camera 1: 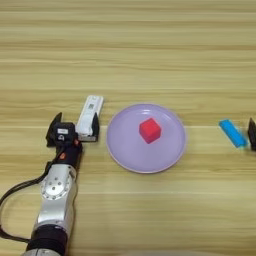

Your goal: Move the objects on the table

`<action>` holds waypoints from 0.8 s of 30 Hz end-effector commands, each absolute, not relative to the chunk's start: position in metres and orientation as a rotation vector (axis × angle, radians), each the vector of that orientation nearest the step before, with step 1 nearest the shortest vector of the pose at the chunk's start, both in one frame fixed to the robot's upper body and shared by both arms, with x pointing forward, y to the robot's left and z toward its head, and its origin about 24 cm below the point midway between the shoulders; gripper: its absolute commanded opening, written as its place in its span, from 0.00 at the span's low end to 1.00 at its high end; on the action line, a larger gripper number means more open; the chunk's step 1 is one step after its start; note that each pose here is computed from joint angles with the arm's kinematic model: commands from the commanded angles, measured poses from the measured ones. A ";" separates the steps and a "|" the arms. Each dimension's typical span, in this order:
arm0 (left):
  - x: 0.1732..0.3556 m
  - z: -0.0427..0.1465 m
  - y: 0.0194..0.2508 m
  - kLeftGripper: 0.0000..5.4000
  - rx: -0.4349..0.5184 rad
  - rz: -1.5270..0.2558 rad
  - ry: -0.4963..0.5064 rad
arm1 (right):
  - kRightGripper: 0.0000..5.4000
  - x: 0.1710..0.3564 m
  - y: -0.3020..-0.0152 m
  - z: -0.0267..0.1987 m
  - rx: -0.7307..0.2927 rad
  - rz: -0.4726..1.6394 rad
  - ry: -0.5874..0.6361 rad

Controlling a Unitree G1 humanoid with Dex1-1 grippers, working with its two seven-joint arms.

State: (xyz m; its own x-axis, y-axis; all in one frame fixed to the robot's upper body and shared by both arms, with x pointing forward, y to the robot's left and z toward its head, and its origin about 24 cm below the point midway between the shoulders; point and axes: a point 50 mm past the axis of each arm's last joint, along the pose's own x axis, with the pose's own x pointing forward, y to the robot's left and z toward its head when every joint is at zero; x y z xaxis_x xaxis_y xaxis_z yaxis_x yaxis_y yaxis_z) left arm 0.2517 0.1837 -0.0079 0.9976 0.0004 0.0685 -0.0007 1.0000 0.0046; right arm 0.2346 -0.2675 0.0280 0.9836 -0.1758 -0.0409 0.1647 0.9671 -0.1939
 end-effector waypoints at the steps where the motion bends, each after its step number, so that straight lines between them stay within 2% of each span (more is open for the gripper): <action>1: 0.251 -0.009 0.184 1.00 0.013 0.000 -0.060 | 1.00 0.236 -0.269 0.027 -0.190 -0.161 0.058; 24: 0.252 -0.010 0.183 1.00 0.013 -0.001 -0.057 | 1.00 0.239 -0.260 0.023 -0.176 -0.118 0.052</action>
